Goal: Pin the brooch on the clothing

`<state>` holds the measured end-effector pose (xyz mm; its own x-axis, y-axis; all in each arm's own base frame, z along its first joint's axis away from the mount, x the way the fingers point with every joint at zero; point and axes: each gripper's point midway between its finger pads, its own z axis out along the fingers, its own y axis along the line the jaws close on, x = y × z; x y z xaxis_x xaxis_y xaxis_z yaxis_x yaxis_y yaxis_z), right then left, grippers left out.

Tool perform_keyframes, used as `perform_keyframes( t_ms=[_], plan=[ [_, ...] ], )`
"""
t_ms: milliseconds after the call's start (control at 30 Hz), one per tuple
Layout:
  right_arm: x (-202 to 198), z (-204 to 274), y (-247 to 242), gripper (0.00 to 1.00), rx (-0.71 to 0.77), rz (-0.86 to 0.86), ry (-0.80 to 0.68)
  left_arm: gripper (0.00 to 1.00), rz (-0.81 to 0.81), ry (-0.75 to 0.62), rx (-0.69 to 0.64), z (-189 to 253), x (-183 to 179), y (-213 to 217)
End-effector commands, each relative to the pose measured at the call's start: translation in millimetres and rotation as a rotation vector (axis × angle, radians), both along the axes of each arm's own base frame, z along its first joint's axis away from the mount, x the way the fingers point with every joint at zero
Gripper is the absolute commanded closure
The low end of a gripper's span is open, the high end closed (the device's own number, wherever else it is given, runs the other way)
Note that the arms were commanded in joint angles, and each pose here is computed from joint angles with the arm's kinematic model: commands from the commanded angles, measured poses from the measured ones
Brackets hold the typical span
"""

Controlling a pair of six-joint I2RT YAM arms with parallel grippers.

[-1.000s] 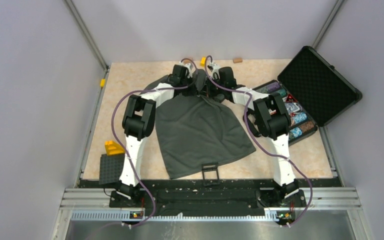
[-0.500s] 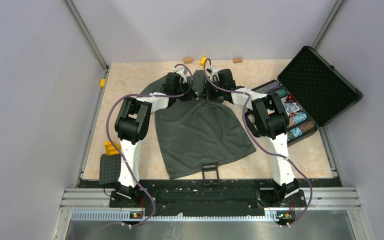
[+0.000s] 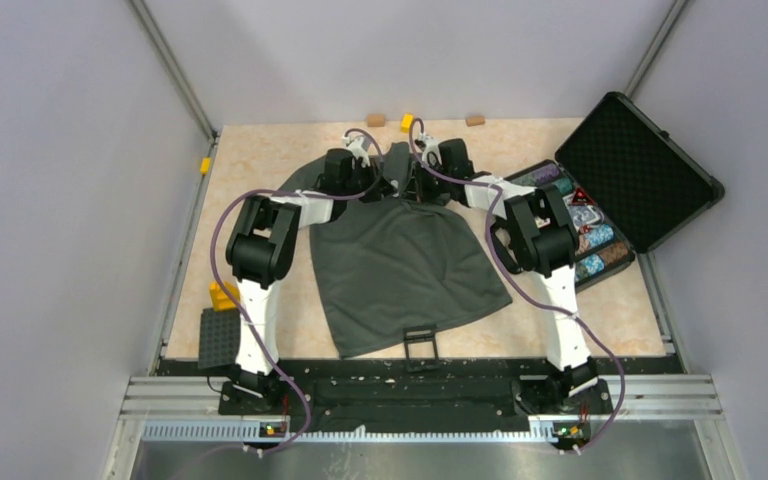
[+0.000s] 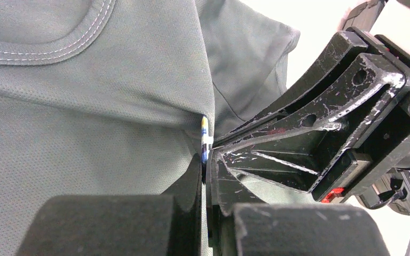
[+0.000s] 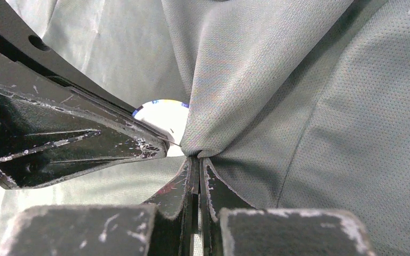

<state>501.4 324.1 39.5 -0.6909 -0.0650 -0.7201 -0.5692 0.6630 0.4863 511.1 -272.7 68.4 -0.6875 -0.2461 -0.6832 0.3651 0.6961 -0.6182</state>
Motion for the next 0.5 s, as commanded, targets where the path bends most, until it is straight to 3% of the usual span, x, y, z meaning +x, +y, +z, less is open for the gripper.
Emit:
perform_keyframes(
  t_ms=[0, 300, 467],
  plan=[
    [0.3, -1.5, -2.0, 1.00, -0.018, 0.033, 0.003, 1.00, -0.067, -0.193, -0.076, 67.0, 4.0, -11.5],
    [-1.1, 26.9, -14.3, 0.99, 0.024, 0.022, -0.058, 1.00, -0.200, -0.210, -0.064, 65.0, -12.2, -14.4],
    [-14.1, 61.2, -38.8, 0.75, 0.094, 0.062, -0.122, 1.00, -0.313, -0.183, -0.102, 71.0, -32.0, -6.8]
  ],
)
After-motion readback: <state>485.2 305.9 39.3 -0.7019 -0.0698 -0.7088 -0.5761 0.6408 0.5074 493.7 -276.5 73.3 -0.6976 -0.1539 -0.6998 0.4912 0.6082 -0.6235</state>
